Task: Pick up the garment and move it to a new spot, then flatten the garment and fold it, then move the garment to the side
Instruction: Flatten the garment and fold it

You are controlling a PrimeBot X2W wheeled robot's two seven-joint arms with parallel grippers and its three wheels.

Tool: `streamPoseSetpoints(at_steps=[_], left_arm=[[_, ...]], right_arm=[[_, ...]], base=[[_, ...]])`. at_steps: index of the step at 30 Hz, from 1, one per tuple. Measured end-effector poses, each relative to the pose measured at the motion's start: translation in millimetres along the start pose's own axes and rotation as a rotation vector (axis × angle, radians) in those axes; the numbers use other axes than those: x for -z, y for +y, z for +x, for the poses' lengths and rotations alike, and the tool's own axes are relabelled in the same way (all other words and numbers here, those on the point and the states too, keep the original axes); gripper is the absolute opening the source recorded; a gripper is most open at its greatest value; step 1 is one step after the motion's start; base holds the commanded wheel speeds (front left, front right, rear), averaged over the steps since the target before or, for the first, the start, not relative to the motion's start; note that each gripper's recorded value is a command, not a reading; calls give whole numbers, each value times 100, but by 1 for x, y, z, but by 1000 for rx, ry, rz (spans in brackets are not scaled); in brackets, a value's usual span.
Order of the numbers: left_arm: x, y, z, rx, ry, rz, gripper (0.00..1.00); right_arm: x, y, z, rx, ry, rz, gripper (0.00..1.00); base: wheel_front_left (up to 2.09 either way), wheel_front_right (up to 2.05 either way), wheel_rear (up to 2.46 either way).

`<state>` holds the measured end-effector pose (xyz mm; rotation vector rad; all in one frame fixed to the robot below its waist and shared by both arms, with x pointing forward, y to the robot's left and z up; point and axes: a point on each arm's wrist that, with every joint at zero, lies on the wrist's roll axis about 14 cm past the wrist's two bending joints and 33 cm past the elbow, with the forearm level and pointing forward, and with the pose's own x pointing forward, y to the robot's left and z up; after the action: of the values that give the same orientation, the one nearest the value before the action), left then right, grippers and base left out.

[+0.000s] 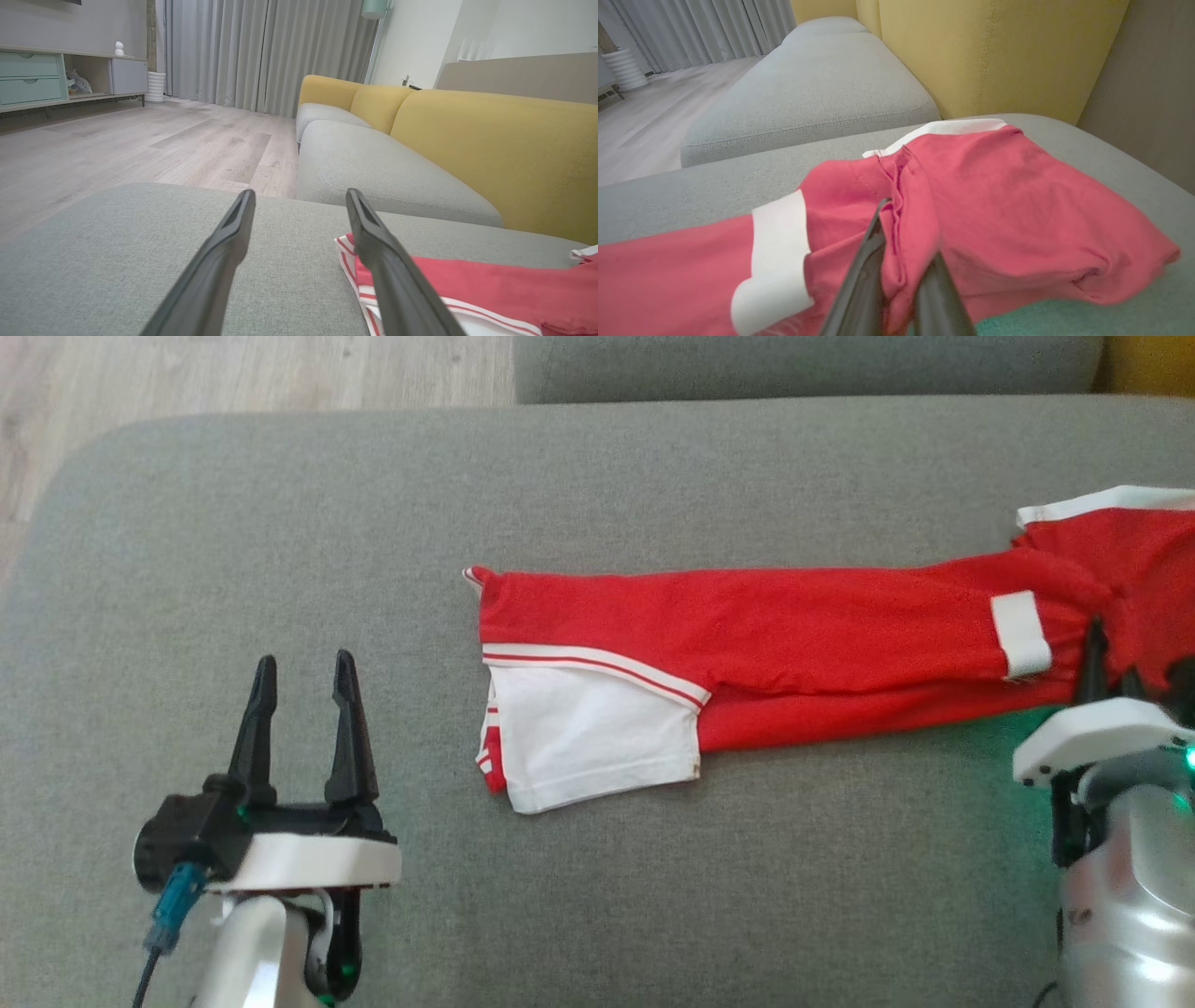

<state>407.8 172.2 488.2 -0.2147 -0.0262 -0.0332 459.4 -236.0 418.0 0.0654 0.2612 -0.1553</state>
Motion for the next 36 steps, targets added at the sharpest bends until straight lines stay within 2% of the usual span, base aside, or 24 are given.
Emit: streamPoseSetpoints(at_steps=[2, 5, 11, 15, 20, 26, 36], left_arm=[[-3, -1, -3, 1, -6, -4, 100], [-8, -2, -10, 3, -21, -4, 100], [-21, 5, -21, -23, -53, 2, 100], [-26, 15, -30, -53, -65, 10, 100], [-27, 26, -40, -90, -65, 17, 100], [-22, 38, -46, -128, -45, 28, 100], [-19, 55, -50, -180, -28, 40, 100]], right_arm=[[-11, 8, 0, -25, -26, -7, 0], [-34, 40, -2, -120, -81, 33, 0], [-61, 124, -16, -364, -131, 110, 0], [-63, 181, -30, -530, -111, 127, 0], [-51, 242, -48, -706, -35, 165, 0], [-27, 290, -57, -840, 40, 120, 0], [28, 327, -74, -962, 181, 51, 0]], base=[[0, 0, 0], [0, 0, 0], [0, 0, 0], [0, 0, 0], [0, 0, 0], [0, 0, 0], [0, 0, 0]])
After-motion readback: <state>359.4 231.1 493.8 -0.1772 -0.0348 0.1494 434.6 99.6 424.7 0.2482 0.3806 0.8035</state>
